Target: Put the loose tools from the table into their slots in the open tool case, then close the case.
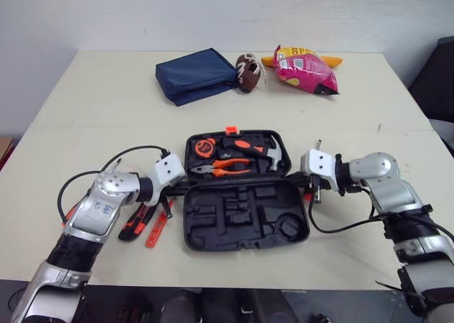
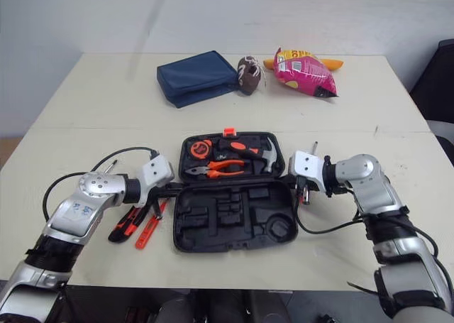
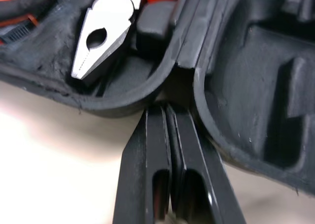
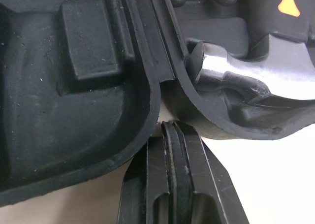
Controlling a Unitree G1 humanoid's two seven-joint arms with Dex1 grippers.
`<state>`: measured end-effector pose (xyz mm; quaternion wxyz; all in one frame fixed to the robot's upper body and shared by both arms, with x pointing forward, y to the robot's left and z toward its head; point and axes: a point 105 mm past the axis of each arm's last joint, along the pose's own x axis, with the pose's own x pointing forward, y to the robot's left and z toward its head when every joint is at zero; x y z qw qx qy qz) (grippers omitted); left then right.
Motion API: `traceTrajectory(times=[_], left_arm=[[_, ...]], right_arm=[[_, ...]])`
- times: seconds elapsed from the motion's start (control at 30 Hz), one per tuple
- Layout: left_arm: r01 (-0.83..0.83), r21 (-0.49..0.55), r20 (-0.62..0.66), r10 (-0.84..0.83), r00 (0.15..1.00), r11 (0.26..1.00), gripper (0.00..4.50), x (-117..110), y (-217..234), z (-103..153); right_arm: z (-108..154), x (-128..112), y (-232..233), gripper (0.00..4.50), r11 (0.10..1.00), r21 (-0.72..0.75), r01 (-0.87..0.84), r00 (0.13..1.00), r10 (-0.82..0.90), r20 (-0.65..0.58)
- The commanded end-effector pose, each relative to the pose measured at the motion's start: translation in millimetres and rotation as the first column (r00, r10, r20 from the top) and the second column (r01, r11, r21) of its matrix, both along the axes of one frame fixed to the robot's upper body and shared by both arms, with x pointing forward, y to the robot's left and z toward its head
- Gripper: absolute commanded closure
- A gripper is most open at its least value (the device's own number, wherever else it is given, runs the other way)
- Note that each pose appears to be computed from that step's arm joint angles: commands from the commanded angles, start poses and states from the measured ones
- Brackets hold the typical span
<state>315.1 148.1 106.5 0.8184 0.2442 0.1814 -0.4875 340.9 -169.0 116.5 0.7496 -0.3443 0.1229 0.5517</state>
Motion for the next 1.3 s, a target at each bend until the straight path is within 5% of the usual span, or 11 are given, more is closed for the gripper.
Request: traceTrajectory(times=[0.03, 0.33, 0.8, 1.07, 1.17, 1.3], left_arm=[[0.038, 0.005, 0.021, -0.038, 0.999, 0.999, 4.45, -8.2, -2.8, 4.7], [0.038, 0.015, 0.007, -0.038, 0.999, 0.999, 4.45, -15.4, 1.3, 0.6], [0.041, 0.038, -0.015, -0.04, 0.999, 0.998, 4.45, -26.2, 9.1, -3.3], [0.049, -0.089, 0.103, -0.04, 0.994, 0.995, 4.45, -46.5, 47.3, 59.7], [0.021, -0.19, 0.238, 0.025, 0.971, 0.982, 4.45, -57.3, 84.3, 89.1], [-0.335, -0.196, 0.239, 0.376, 0.895, 0.922, 3.19, -63.5, 183.9, 87.0]], right_arm=[[16.1, -11.6, 6.2, 4.5, 0.998, 0.044, -0.04, 0.999, 0.039, 0.015], [11.5, -44.1, 0.8, 4.5, 0.998, 0.063, -0.018, 0.996, 0.023, -0.081], [5.8, -47.9, -10.0, 4.5, 0.999, 0.049, 0.016, 0.997, -0.012, -0.081], [30.3, -63.8, -43.0, 4.5, 0.988, 0.127, 0.085, 0.994, -0.075, -0.08], [49.5, -75.3, -65.2, 4.5, 0.972, 0.191, 0.137, 0.99, -0.126, -0.07], [57.1, -88.9, -136.1, 3.06, 0.91, 0.221, 0.352, 0.931, -0.366, 0.023]])
